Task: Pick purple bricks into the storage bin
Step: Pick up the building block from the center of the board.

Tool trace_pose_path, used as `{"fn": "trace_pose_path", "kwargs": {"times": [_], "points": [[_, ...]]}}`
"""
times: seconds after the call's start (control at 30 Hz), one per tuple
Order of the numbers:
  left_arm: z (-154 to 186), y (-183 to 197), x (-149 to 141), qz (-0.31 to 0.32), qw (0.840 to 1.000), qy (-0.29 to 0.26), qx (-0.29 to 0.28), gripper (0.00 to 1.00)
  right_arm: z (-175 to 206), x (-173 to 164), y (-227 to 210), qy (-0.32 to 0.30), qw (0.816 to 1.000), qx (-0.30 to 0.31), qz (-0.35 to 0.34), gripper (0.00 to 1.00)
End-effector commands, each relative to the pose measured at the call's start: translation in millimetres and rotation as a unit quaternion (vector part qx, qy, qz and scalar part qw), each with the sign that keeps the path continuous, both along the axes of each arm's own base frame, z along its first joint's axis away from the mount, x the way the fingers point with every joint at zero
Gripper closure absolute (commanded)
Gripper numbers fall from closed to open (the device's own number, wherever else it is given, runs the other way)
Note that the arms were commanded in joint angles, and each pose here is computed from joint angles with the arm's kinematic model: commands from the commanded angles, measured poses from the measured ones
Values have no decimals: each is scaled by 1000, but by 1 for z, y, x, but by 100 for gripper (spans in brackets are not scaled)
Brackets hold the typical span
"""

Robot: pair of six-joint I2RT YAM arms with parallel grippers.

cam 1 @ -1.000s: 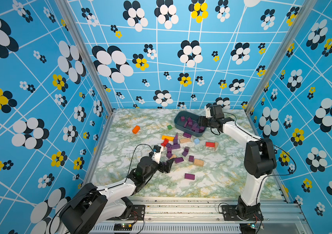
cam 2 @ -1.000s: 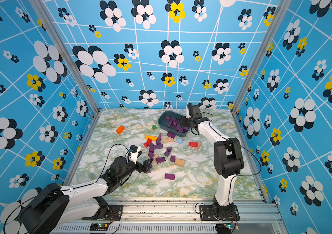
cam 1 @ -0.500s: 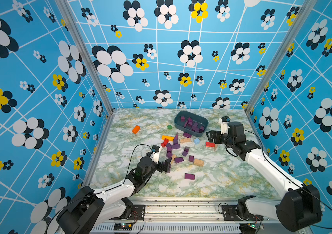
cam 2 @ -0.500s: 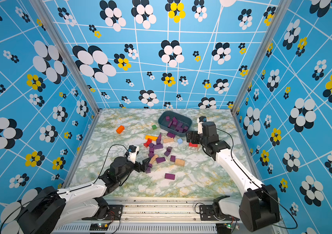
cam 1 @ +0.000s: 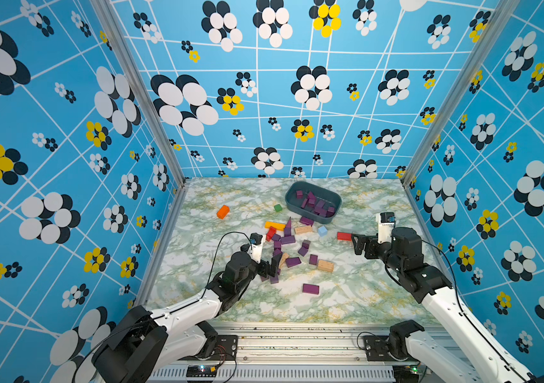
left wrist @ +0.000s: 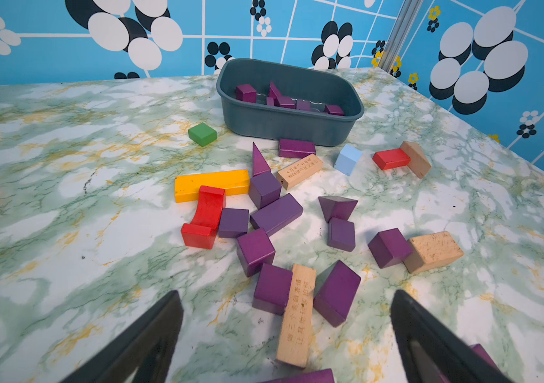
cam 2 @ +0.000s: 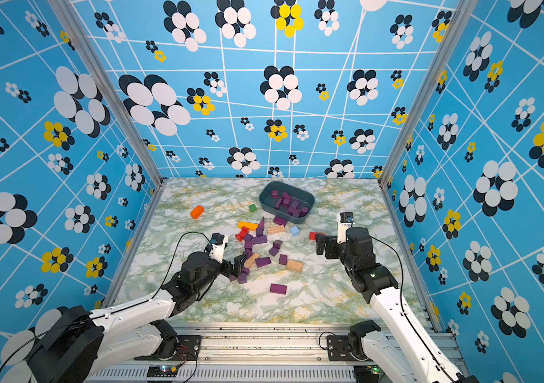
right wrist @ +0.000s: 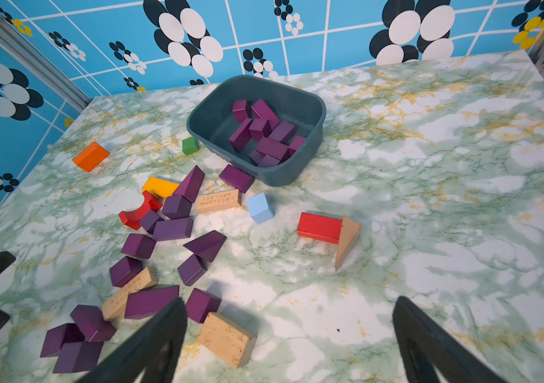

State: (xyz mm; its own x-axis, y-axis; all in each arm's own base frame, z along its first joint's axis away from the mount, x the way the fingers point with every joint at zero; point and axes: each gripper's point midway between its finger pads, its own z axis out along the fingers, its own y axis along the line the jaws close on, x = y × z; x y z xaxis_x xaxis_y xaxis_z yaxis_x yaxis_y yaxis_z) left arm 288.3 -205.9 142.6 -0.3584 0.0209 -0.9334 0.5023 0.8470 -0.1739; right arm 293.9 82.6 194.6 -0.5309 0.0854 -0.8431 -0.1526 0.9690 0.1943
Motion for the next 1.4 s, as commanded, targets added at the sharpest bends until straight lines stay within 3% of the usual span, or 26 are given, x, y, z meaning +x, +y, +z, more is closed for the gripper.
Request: {"fn": "trace_pose_path", "kwargs": {"times": [0.0,0.2,0.47,0.77,1.13,1.37], "points": [[5,-5,8,10,1000,27,7,1,-19,-6,8,16,999,34,10,1],[-7,-4,21,43,995,85,30,1,-50,-11,23,69,995,55,39,1],[-30,-17,38,45,979,183,81,0,-66,-12,33,68,991,101,47,1],[-45,-27,66,52,964,236,112,0,-89,-25,38,86,987,118,61,1],[-52,-57,94,34,956,268,116,10,-83,-34,52,40,981,156,109,1],[-66,-62,106,37,947,285,145,26,-89,-35,56,20,977,175,119,1]]}}
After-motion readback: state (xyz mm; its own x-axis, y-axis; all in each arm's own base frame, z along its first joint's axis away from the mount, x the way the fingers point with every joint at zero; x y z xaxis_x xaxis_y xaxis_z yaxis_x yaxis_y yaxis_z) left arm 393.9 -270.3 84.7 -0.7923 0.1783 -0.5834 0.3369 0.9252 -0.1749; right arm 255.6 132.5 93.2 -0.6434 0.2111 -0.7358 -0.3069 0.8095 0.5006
